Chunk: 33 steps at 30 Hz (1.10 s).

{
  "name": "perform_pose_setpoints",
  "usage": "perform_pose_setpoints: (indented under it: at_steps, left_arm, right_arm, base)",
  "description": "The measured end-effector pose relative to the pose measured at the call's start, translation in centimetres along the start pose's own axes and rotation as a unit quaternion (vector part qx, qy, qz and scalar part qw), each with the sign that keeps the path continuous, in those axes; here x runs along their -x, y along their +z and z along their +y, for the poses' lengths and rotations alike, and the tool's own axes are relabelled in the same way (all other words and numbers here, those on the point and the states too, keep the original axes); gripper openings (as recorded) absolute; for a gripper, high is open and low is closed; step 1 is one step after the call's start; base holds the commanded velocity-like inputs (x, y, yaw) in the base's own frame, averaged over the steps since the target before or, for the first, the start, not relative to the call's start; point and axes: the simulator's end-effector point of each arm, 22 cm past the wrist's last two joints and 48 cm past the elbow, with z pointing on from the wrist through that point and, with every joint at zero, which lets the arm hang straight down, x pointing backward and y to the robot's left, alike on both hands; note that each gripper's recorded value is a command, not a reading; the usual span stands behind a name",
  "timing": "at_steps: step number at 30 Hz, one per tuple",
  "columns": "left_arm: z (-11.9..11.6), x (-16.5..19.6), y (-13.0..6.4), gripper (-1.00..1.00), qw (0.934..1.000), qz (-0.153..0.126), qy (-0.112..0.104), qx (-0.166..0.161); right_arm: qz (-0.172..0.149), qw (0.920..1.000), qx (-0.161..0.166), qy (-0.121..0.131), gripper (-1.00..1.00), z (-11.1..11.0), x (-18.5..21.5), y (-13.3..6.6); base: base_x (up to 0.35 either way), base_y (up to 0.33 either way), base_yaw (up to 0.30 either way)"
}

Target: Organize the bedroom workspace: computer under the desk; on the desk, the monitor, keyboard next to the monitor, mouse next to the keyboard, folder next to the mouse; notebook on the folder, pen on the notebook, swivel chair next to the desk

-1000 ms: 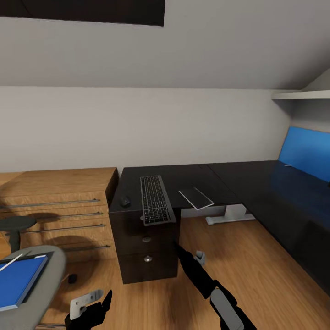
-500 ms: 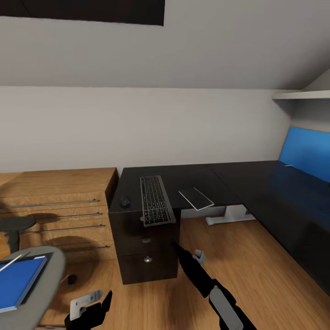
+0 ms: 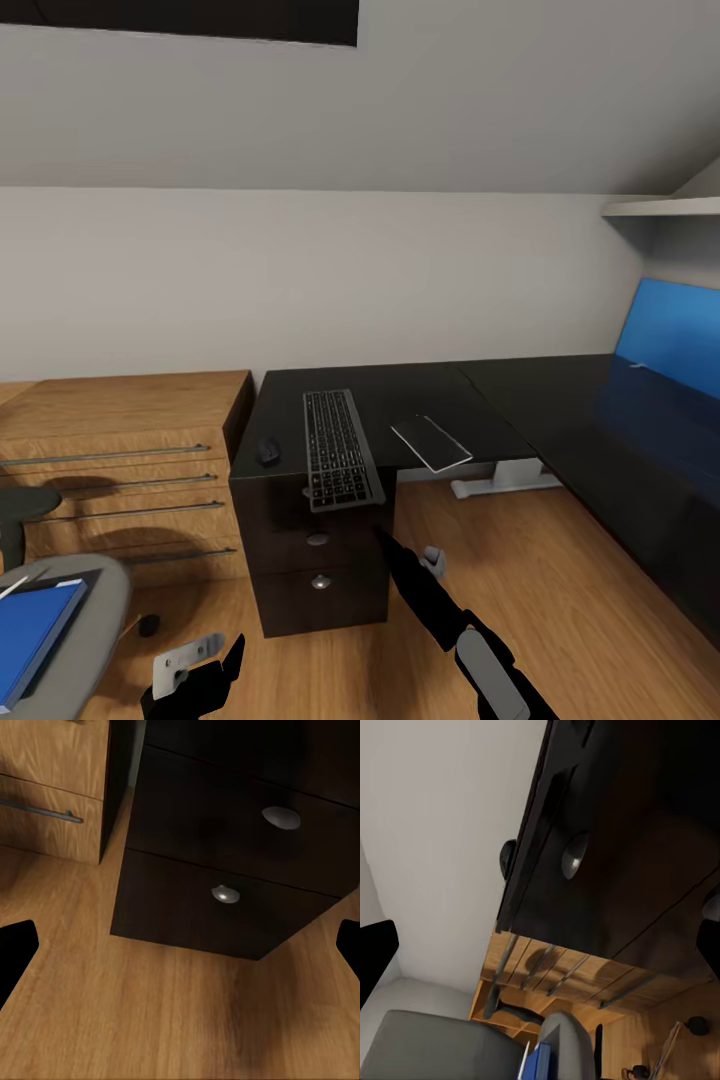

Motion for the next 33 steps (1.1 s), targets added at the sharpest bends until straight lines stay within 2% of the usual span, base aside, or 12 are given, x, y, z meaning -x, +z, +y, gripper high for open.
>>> perform_pose_setpoints:
  at_steps: [6,8,15,33]
  left_arm:
    - [0.0,0.0,0.0,1.0,1.0,0.0,0.0,0.0]
    - [0.0,0.0,0.0,1.0,1.0,0.0,0.0,0.0]
    - [0.0,0.0,0.0,1.0,1.0,0.0,0.0,0.0]
    - [0.1,0.0,0.0,1.0,1.0,0.001,0.0,0.001]
  right_arm:
    - [0.001,0.9993,-0.037,0.003,1.0,-1.6,-0.3,0.1]
    - [0.001,0.9992,-0.04,0.005,1.0,-1.6,-0.5,0.2]
    - [0.004,0.9993,-0.032,0.017,1.0,-0.4,-2.0,1.3]
    - [0.001,0.9996,-0.025,0.016,1.0,0.0,-1.8,1.3]
  base:
    - [0.035,0.0,0.0]
    - [0.004,0.0,0.0]
    - [0.001,0.0,0.0]
    - [0.0,0.0,0.0]
